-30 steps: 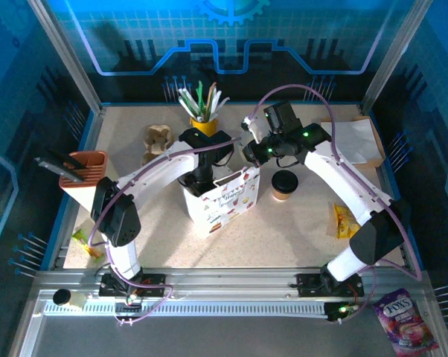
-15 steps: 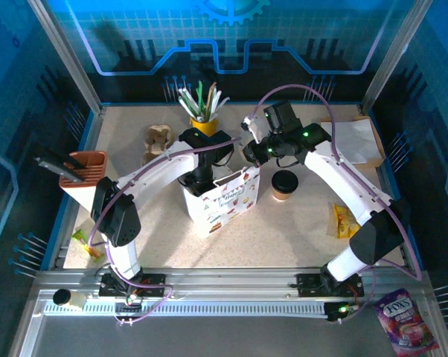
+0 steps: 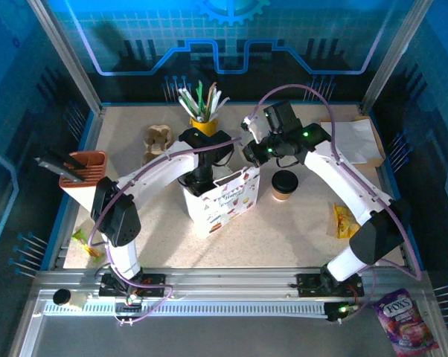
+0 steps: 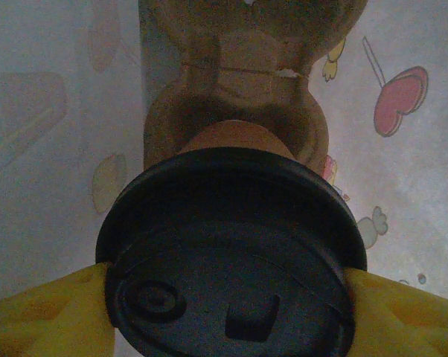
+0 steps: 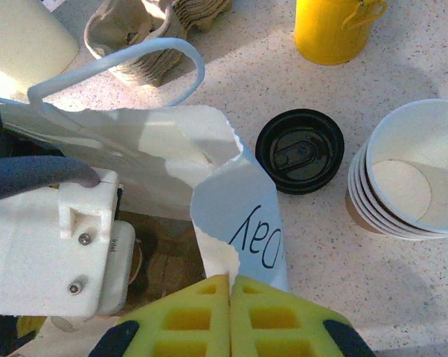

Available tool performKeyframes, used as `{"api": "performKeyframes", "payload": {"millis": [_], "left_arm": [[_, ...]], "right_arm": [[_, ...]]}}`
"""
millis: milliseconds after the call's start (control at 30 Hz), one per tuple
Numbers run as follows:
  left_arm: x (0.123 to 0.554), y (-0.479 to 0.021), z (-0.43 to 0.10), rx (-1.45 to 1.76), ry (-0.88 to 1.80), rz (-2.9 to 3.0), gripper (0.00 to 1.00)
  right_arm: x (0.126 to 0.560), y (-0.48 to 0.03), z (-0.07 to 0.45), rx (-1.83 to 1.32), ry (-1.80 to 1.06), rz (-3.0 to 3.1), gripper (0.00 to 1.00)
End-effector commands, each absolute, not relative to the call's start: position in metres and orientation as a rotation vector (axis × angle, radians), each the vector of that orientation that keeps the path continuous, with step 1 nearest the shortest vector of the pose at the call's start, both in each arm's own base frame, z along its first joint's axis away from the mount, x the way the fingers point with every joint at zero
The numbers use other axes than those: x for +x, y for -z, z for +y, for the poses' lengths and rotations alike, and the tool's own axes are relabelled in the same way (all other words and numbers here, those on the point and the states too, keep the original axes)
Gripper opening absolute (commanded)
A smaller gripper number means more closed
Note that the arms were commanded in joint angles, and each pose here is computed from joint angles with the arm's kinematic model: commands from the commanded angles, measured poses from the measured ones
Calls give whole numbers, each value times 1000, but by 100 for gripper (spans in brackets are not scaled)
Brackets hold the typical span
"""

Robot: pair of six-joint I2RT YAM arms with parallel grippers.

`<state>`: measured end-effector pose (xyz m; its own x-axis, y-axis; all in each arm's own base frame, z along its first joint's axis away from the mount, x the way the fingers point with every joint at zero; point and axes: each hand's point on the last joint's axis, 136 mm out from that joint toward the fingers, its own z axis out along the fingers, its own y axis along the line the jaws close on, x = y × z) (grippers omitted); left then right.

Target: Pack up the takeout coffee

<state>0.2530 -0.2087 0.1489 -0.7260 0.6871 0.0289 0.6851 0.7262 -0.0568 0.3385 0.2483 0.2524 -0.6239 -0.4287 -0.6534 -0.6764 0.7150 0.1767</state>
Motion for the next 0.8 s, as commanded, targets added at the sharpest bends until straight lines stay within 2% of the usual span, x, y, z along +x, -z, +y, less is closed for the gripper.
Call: {"api": "performKeyframes", "payload": {"millis": [0, 767], "left_arm": [[252, -153, -202, -1144, -54, -2870, 51], [259, -152, -208, -1154, -67, -2896, 51]], "right_arm": [[344, -246, 246, -841, -544, 2353, 8], [343, -243, 246, -844, -542, 2362, 8]]}}
